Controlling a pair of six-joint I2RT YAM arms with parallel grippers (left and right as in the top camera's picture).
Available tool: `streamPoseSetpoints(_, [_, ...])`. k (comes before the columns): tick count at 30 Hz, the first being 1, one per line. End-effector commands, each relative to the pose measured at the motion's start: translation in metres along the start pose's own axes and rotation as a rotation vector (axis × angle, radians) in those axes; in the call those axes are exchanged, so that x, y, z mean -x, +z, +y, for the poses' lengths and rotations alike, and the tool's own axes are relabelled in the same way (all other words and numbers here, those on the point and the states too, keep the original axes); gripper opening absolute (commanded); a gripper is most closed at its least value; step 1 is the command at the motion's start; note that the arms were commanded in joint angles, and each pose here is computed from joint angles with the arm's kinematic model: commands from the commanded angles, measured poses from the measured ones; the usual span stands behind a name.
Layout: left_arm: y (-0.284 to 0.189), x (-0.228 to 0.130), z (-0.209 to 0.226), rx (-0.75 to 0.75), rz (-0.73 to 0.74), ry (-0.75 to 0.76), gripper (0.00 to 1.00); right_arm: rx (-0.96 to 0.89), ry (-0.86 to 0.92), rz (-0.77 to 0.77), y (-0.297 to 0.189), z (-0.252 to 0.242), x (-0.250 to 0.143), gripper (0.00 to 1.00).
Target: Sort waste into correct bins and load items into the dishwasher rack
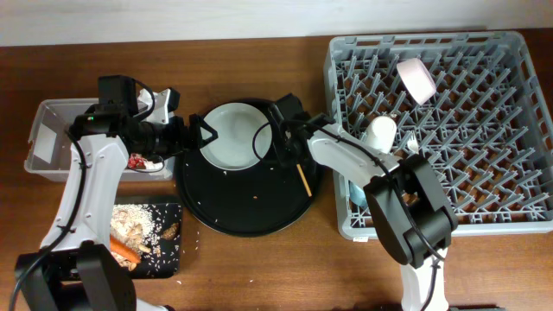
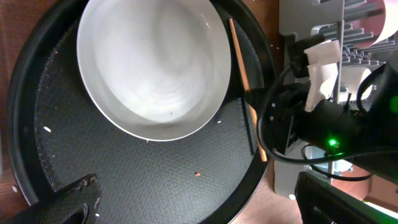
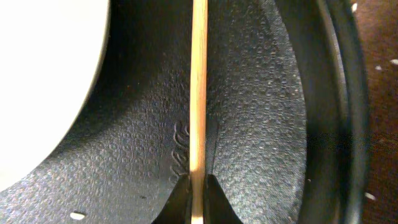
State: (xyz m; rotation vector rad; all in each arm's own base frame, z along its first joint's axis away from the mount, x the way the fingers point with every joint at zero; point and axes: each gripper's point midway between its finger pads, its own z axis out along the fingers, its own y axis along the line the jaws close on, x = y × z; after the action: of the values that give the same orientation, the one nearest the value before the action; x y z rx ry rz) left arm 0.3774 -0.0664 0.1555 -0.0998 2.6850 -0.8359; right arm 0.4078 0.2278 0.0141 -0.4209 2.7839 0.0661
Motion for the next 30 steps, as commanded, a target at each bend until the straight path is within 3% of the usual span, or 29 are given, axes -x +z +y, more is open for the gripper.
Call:
streamPoseSetpoints(1, [0.001, 0.000, -0.002, -0.005, 0.003, 0.008, 0.99, 0.020, -0.003, -0.102, -0.051, 0.005, 0.032, 0.04])
streamPoseSetpoints(5, [0.001, 0.000, -0.002, -0.005, 0.003, 0.008, 0.99, 0.035, 0.036, -0.232, -0.150, -0.015, 0.048, 0.04])
streamPoseSetpoints(9, [0.001, 0.000, -0.002, -0.005, 0.003, 0.008, 0.99, -0.077, 0.062, -0.235, -0.213, -0.113, 0.024, 0.04])
streamPoseSetpoints(13, [0.001, 0.000, -0.002, -0.005, 0.003, 0.008, 0.99, -0.193, 0.225, -0.030, -0.201, -0.231, -0.039, 0.04])
streamPoseSetpoints(16, [0.001, 0.000, -0.002, -0.005, 0.003, 0.008, 0.99, -0.209, 0.346, 0.080, -0.167, -0.275, -0.068, 0.04])
streamPoseSetpoints(21, [0.001, 0.000, -0.002, -0.005, 0.003, 0.008, 0.99, -0.155, 0.350, 0.283, -0.095, -0.274, -0.093, 0.04])
streamPoseSetpoints(30, [0.001, 0.000, -0.002, -0.005, 0.003, 0.008, 0.99, -0.134, 0.357, 0.240, -0.094, -0.274, -0.080, 0.04])
